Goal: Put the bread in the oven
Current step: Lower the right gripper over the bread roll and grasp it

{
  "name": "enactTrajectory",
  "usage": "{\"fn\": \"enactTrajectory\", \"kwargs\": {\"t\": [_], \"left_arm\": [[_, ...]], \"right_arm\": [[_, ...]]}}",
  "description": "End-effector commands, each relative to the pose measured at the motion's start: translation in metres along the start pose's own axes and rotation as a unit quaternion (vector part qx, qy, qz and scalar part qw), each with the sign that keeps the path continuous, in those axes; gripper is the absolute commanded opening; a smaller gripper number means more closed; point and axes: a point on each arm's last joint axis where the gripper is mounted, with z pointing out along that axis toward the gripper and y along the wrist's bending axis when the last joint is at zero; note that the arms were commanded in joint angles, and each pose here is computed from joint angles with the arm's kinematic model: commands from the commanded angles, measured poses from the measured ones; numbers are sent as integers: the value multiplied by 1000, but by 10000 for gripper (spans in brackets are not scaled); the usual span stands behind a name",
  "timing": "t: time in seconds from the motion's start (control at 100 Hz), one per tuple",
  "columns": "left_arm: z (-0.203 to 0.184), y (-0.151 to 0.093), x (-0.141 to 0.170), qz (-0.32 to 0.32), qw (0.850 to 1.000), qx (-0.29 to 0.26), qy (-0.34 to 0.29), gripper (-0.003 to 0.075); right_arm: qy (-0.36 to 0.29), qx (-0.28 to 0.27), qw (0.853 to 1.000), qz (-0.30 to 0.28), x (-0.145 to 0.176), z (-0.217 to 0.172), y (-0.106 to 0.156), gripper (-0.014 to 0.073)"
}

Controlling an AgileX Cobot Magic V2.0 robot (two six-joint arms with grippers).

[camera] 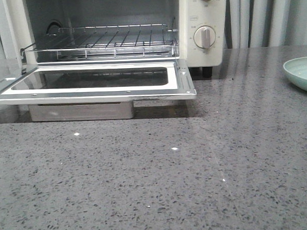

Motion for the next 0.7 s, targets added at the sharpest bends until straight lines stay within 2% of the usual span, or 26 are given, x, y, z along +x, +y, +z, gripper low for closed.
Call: {"fn": "enactTrajectory", "kwargs": {"t": [0.0,0.22,0.47,0.69], "left_arm": [[0,-1,-13,-1,999,8,-40,-22],[0,-1,-13,-1,999,8,-40,-22],[0,-1,-13,-1,999,8,-40,-22],[0,-1,-13,-1,999,8,-40,-22]], "right_arm": [[-18,27,999,-15,-24,-1,-3,394],[80,82,993,-36,-43,40,-3,394],[111,105,987,-49,-54,80,-5,394],[125,108,986,-5,-54,107,-26,393]]}}
